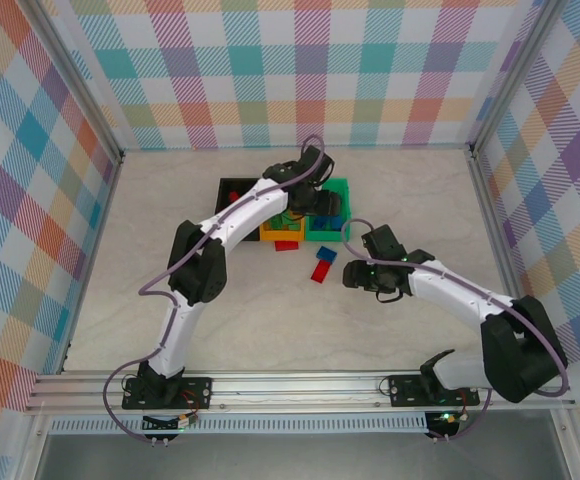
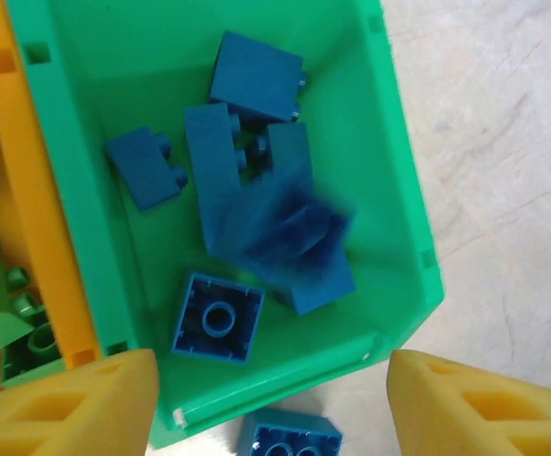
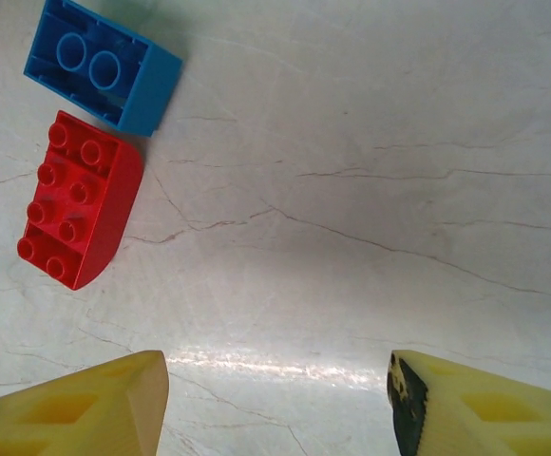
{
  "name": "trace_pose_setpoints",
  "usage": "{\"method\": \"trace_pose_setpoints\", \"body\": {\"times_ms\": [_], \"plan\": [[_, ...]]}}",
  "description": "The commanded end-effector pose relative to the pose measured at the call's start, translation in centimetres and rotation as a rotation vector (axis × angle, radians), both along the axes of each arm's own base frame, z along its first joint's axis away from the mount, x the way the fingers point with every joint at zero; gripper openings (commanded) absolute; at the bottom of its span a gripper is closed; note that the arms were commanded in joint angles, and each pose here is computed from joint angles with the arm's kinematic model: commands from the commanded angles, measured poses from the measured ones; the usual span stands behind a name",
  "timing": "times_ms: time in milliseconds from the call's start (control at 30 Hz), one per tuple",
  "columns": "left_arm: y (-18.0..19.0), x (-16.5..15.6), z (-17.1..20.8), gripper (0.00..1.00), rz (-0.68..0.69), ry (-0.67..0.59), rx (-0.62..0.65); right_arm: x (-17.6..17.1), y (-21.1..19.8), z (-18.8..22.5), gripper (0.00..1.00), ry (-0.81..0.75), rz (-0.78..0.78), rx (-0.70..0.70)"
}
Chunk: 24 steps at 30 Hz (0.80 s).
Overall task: Sort the legos into containers by color
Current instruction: Place the lego in the container, then pick up the lego from the center of the table.
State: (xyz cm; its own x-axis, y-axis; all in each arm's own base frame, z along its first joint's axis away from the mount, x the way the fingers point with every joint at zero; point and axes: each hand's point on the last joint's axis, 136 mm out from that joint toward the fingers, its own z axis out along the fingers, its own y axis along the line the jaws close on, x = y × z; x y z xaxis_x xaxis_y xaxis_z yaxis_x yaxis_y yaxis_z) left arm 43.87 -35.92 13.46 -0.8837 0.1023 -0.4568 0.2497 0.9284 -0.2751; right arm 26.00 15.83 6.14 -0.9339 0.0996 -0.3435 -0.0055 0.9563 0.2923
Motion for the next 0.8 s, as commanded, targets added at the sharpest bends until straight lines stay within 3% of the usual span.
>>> {"method": "trace_pose_setpoints", "body": {"times_ms": [0, 300, 767], "plan": [[1.6, -0.9, 3.8, 0.71, 0.008, -0.068, -0.005, 1.0, 1.7, 0.2, 0.65, -0.002, 0.005, 0.062], [5.0, -4.3, 6.8, 0.71, 0.056, -0.151, -0.067, 4.7, 4.5, 0.3, 0.69, -0.028, 0.019, 0.077], [11.5, -9.6, 4.8, 0.71, 0.158, -0.167, -0.022, 9.4, 7.6, -1.8, 0.74, -0.018, -0.024, 0.063]]}}
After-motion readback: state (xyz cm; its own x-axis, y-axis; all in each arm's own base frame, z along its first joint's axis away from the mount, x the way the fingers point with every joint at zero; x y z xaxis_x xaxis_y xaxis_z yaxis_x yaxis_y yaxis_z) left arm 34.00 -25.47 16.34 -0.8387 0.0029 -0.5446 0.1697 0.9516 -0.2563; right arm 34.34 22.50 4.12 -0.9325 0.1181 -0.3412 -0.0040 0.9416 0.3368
